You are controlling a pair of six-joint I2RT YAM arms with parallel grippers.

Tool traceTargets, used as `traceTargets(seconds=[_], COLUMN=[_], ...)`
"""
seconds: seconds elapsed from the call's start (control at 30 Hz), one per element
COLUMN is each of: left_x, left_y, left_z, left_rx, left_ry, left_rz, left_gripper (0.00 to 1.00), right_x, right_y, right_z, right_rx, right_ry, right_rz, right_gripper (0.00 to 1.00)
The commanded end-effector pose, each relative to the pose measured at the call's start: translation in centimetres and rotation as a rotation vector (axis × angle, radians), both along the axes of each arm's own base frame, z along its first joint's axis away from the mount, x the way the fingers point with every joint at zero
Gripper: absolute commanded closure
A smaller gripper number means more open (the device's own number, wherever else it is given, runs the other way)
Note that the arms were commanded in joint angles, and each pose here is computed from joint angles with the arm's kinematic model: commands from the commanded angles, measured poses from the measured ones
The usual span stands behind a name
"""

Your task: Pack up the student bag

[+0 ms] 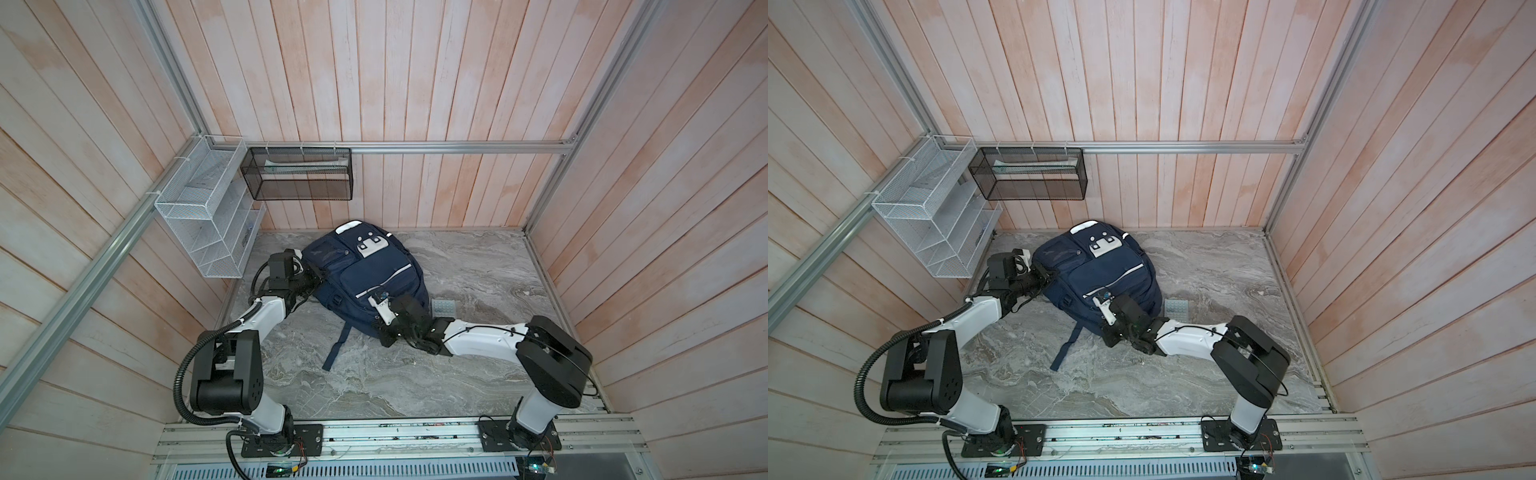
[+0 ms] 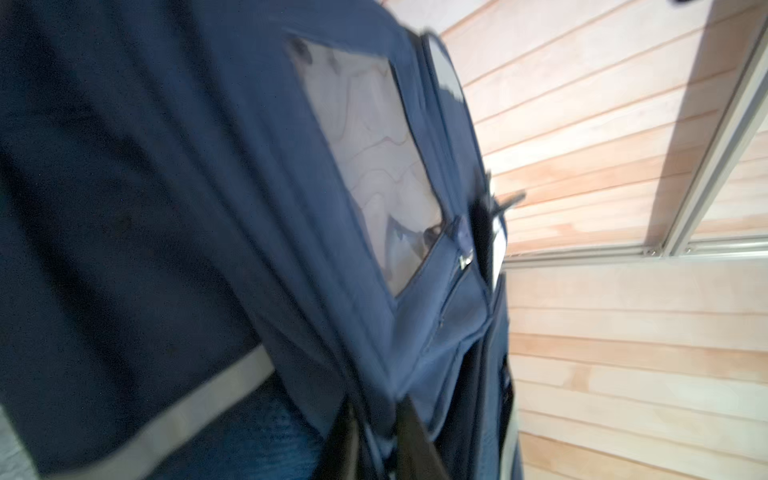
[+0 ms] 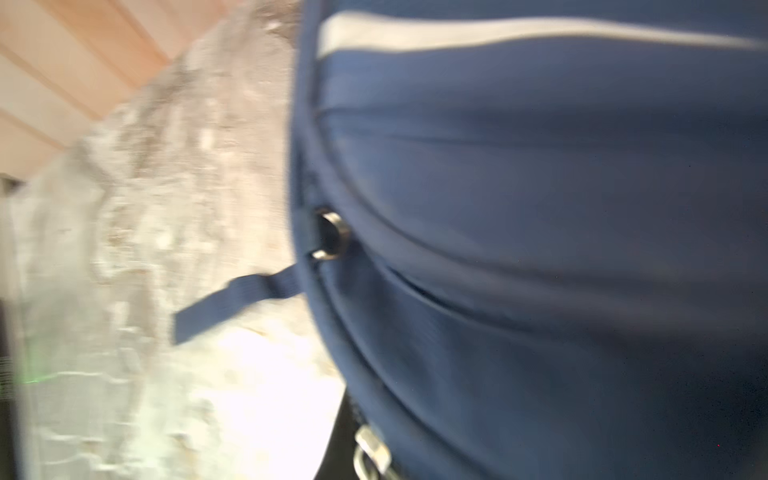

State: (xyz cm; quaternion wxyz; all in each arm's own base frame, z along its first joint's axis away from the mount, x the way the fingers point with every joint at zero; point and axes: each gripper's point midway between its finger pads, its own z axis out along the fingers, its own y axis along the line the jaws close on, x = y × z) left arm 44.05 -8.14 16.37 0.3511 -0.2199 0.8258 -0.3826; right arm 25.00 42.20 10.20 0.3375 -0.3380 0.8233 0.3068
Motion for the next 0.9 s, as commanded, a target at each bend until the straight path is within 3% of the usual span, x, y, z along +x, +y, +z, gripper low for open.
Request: traceTargets(seconds=[0.0,0.1,0.3,0.37,0.57,0.63,0.67,0.77,0.8,0.87], left_x=[-1.2,-5.6,-12.3,-12.5,-10.8,-10.5,-10.3,-10.3,-10.3,-10.3], left_y=[1.0,1.5,-2.8,-4.5,-7.9,-9.1,-9.4,-8.8,-8.1,-7.0], left_z=[3.4,1.8,-2.4,-2.3,0.5,0.2,-0.5,-2.2,-2.4,-2.3], left_rx=[0.078,0.091,-0.071,-0.09,-0.081,-0.067,-0.059,-0.087,-0.087,-0.055], left_ry=[-0.09,-0.035,0.032,0.011,-0.108,-0.095,-0.066,-0.018,-0.013,-0.001], left_rz=[0.019,0.028,-0.053,-0.081,-0.134,-0.158,-0.169,-0.166,-0.148,-0.117], left_gripper=[0.68,0.61,0.48,0.44,0.42,0.42,0.46,0.9,1.0,1.0], right_x=[-0.7,0.7,0.3,0.0,-1.5,-1.7,-1.7,-1.6,-1.5,-1.2], right_y=[4.8,6.1,7.3,7.2,7.2,7.2,7.1,6.2,5.6,3.9], right_z=[1.6,2.0,2.7,2.5,2.0,1.9,2.0,2.1,2.0,1.4], right_rx=[0.121,0.137,0.176,0.169,0.151,0.152,0.152,0.139,0.122,0.078], right_ry=[0.062,0.042,0.059,0.068,0.077,0.082,0.085,0.076,0.072,0.058], right_rz=[0.063,0.035,0.07,0.074,0.11,0.114,0.109,0.089,0.075,0.044], right_gripper=[1.0,1.0,1.0,1.0,1.0,1.0,1.0,1.0,1.0,1.0])
